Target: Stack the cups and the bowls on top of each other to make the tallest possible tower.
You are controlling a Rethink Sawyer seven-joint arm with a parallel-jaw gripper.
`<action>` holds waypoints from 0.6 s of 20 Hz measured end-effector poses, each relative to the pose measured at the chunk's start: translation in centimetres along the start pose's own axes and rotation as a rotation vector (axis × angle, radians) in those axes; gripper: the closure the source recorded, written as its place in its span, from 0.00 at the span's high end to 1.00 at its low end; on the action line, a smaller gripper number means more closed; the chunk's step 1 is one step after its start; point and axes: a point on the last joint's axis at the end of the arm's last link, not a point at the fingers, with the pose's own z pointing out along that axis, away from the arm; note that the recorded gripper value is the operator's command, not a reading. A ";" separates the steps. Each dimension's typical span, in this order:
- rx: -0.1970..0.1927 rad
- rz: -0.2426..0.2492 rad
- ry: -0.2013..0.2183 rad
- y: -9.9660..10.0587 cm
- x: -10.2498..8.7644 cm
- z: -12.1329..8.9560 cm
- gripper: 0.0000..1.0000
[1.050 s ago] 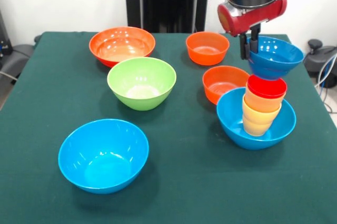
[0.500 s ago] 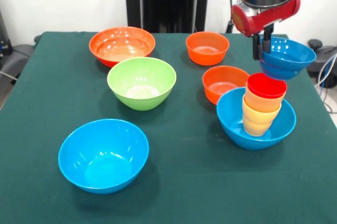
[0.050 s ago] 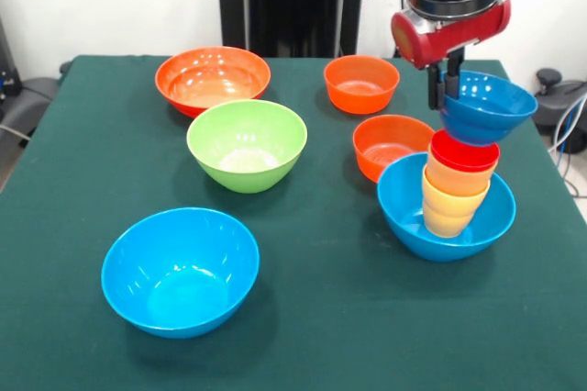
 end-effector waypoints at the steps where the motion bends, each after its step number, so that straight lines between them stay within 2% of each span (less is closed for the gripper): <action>1: 0.006 -0.001 0.003 -0.1 0.1 0.1 0.00; 6: 0.033 -0.005 0.015 -0.9 0.8 0.6 0.00; 12: 0.041 -0.006 0.019 -1.2 1.0 0.8 0.00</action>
